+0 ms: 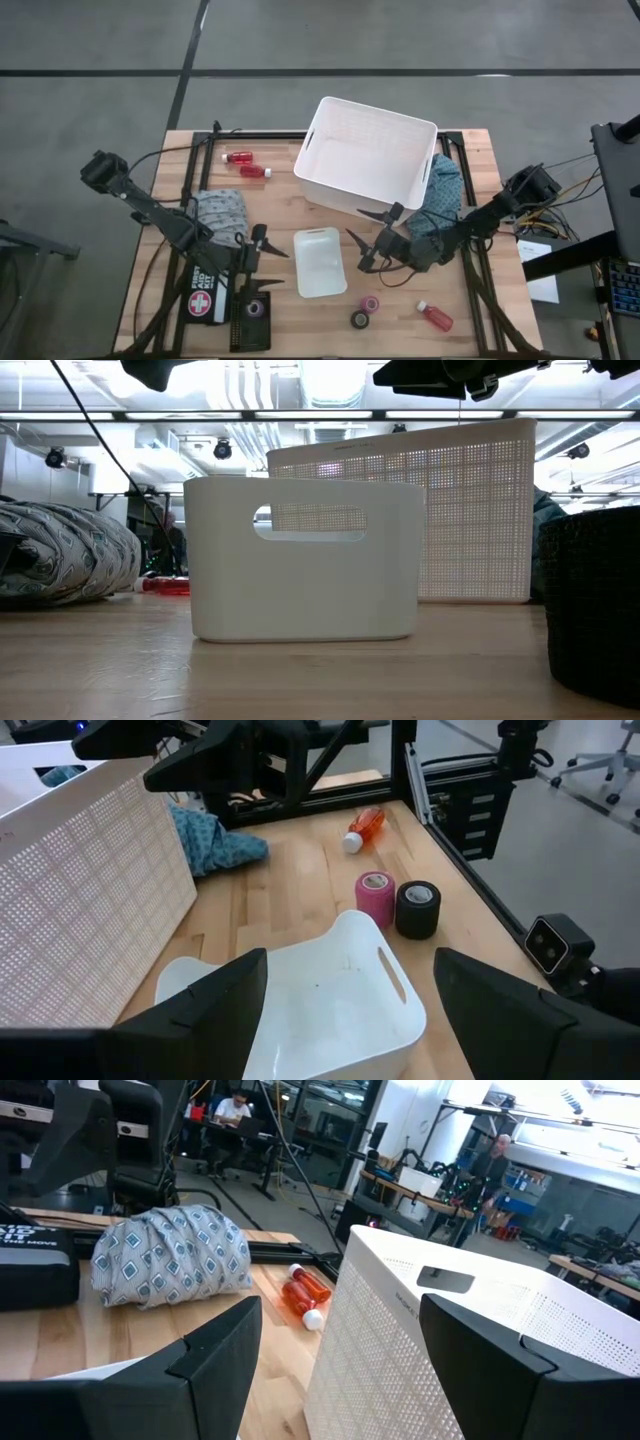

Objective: Pick & Place Medicine items
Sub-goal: Put the pink bandage into the black bin

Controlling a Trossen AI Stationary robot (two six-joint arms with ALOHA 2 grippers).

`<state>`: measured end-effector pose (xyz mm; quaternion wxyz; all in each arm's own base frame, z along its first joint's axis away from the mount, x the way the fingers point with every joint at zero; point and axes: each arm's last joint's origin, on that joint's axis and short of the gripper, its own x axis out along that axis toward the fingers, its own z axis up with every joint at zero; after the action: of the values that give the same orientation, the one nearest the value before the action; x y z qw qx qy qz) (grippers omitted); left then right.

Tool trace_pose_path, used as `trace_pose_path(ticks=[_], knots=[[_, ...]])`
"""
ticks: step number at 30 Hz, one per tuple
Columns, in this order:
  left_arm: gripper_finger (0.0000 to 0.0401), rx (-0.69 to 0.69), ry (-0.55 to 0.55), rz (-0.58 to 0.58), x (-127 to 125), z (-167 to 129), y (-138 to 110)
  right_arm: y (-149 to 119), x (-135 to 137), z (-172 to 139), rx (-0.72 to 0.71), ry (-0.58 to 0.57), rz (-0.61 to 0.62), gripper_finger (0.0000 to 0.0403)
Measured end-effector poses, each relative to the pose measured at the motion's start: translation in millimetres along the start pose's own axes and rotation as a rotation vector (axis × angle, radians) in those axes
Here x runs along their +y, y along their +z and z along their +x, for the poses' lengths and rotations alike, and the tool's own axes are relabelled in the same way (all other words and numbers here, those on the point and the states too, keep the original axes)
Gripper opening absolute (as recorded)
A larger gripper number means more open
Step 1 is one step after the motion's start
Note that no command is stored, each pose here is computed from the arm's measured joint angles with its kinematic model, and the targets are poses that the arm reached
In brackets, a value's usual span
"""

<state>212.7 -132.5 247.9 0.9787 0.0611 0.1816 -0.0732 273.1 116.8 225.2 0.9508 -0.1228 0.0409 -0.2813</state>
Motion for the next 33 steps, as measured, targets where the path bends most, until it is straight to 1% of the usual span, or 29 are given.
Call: trace_pose_path(ticks=[17,21,24,26,27,29,33], knots=[[0.0292,0.025,0.002,0.012,0.2,-0.1,-2.7,0.0,0.1,-0.1,0.0,0.0,0.012,0.027],[0.0292,0.025,0.002,0.012,0.2,-0.1,-2.7,0.6,0.2,-0.3,-0.004,0.006,0.073,0.027],[0.0292,0.024,0.002,0.011,0.1,-0.1,-2.6,1.6,1.7,-0.4,-0.018,0.065,0.177,0.027],[0.0292,0.025,0.002,0.011,0.1,-0.1,-2.7,1.7,2.1,-0.3,-0.016,0.077,0.249,0.027],[0.0292,0.025,0.002,0.011,0.1,-0.1,-2.7,1.9,2.9,-0.7,-0.011,0.081,0.263,0.027],[0.0292,0.025,0.002,0.011,0.1,-0.1,-2.7,3.6,6.8,-3.8,0.001,0.099,0.249,0.027],[0.0292,0.027,0.002,0.012,0.2,-0.1,-2.9,14.2,19.7,-14.0,0.033,0.155,0.169,0.027]])
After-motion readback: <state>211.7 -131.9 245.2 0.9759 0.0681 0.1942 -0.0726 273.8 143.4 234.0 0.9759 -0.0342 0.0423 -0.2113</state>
